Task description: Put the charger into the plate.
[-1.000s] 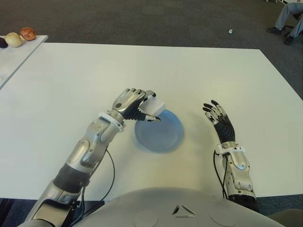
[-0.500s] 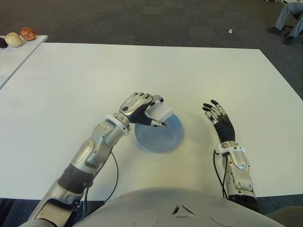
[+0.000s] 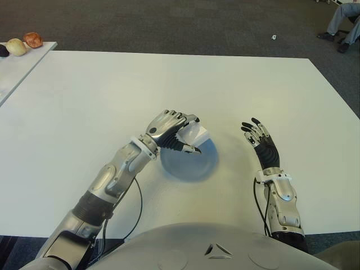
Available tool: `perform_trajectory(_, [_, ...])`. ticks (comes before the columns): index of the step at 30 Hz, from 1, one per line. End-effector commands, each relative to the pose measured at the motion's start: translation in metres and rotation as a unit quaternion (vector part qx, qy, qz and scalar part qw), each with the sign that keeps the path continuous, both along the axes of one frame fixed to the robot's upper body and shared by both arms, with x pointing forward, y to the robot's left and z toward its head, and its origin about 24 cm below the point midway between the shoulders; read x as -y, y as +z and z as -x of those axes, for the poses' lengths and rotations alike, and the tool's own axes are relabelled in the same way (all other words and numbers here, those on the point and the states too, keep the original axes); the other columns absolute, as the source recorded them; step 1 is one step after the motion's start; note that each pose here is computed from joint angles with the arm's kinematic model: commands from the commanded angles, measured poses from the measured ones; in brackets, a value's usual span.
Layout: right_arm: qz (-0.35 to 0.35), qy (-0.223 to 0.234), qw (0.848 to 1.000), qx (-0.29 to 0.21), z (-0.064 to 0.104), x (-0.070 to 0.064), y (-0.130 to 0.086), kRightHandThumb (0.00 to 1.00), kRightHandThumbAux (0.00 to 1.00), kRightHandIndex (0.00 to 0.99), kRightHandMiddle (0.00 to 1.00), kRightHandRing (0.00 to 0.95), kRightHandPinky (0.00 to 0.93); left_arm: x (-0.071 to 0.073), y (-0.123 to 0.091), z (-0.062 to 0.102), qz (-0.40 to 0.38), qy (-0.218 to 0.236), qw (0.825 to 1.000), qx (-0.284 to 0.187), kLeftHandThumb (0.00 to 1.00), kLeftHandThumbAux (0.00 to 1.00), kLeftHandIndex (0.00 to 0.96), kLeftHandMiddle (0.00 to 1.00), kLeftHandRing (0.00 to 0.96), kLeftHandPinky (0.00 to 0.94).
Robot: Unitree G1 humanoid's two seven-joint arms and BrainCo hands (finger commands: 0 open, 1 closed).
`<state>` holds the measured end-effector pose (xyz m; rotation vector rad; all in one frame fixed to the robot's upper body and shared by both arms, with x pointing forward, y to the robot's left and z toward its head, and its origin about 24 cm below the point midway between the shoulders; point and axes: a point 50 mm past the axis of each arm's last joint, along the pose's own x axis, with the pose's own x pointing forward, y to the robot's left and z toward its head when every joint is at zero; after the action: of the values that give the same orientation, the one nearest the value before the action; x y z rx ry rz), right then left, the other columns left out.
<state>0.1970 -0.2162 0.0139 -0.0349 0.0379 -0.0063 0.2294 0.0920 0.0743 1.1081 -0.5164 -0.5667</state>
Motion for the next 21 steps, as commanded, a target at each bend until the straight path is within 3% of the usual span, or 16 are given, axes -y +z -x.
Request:
perform_trajectory(1, [-0.001,-0.004,1.0,-0.012,0.003,-0.001,-0.003,0.0,0.578,0.076,0.23,0.179,0.085,0.001,-0.003,-0.001,-0.013,-0.013,1.0,0.002,0.845,0.661,0.411,0.558,0.659,0.637])
perform_trajectory(2, [0.0,-0.004,1.0,-0.011,0.003,-0.001,-0.003,0.0,0.58,0.074,0.229,0.179,0.084,0.001,-0.003,0.0,-0.022,-0.017,1.0,0.001,0.696,0.566,0.326,0.407,0.463,0.463])
perform_trajectory(3, [0.0,-0.004,1.0,-0.011,0.003,-0.001,-0.003,0.0,0.581,0.073,0.229,0.179,0.083,0.0,-0.003,0.001,-0.041,-0.024,0.999,-0.005,0.599,0.505,0.271,0.309,0.336,0.349])
perform_trajectory(6, [-0.001,-0.004,1.0,-0.01,0.003,0.0,-0.003,0.0,0.591,0.071,0.229,0.179,0.078,-0.002,-0.001,0.004,-0.076,-0.033,0.996,-0.018,0.44,0.402,0.131,0.101,0.11,0.114])
perform_trajectory(11, [-0.003,-0.004,1.0,-0.013,0.004,0.001,-0.003,0.0,0.616,0.06,0.234,0.183,0.073,-0.004,0.003,0.006,-0.118,-0.039,0.992,-0.033,0.331,0.276,0.022,0.016,0.018,0.019])
perform_trajectory(21, [-0.005,-0.003,1.0,-0.012,0.005,0.002,-0.003,0.006,0.634,0.051,0.234,0.18,0.061,-0.004,0.009,0.005,-0.15,-0.053,0.986,-0.052,0.25,0.18,0.0,0.0,0.0,0.0])
